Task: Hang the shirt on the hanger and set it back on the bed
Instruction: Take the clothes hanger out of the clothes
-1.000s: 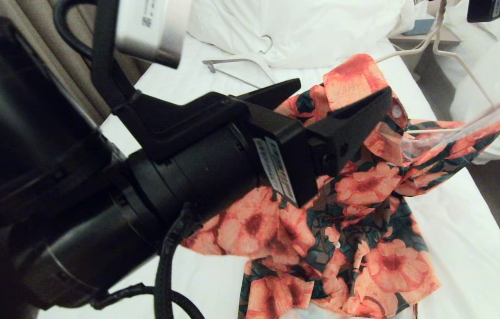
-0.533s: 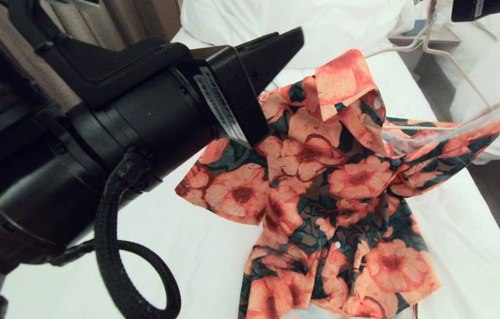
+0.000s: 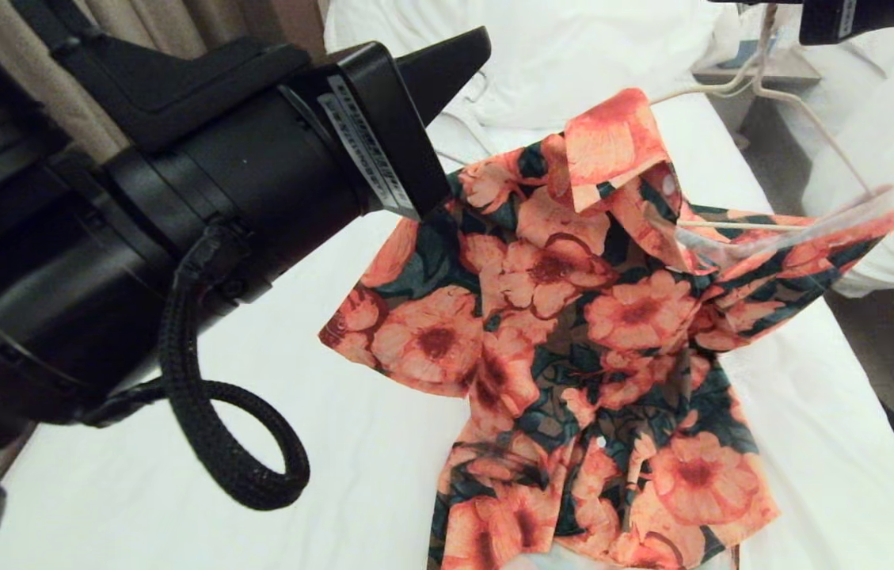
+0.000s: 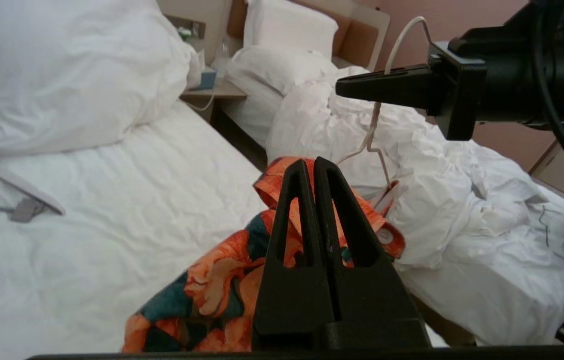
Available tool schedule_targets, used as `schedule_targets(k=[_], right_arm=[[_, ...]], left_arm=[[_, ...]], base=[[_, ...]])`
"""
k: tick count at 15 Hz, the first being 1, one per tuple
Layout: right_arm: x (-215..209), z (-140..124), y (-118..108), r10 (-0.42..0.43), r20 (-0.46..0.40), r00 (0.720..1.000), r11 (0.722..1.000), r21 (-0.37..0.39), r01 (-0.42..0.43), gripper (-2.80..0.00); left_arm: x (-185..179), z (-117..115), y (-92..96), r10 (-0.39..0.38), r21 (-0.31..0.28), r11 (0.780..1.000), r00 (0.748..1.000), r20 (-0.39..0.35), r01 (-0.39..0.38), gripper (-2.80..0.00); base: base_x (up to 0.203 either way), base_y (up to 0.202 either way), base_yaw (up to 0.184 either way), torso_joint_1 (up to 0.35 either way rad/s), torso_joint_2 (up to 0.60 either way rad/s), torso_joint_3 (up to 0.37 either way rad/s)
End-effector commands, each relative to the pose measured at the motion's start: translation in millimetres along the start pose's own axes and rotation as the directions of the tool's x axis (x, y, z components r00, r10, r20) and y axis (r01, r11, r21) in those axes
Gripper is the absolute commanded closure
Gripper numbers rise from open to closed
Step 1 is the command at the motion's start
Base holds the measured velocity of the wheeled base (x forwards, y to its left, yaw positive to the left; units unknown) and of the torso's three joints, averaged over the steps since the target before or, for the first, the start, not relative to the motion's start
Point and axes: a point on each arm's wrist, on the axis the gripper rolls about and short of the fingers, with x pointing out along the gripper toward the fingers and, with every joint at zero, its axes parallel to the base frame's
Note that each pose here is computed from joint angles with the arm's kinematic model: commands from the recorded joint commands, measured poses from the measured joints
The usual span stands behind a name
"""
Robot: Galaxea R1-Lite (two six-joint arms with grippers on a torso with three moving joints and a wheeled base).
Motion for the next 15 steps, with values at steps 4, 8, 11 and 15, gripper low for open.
schedule_targets(k=[4,8,11,15], right_arm=[[1,0,0,0.001,0.0,1.0,1.0,-0.018,-0.001,0.0],[3,-1,0,0.0,-0.004,1.0,1.0,-0.03,0.0,0.0],[11,4,1,-0.013,0.059,0.998,1.0,-0.023,0.014,0.0],[17,5,2,-0.019,0.082,0.996,1.0,-0.02,0.02,0.0]], left_arm=[[-6,11,2.0,0.008,0.002,1.0,0.999,0.035,-0.008,0.0],[-8,18,4.2,0.018,0.004,1.0,0.999,0.05,-0.018,0.0],[-7,15,4.3,0.015,0.005,1.0,0.999,0.041,-0.015,0.0],[-8,16,5.1,0.018,0.006,1.0,0.999,0.045,-0.018,0.0]], base=[[0.0,0.0,0.0,0.105,-0.46,-0.343],[0.0,0.0,0.0,0.153,-0.51,-0.36],[0.0,0.0,0.0,0.182,-0.54,-0.36],[0.0,0.0,0.0,0.206,-0.58,-0.369]])
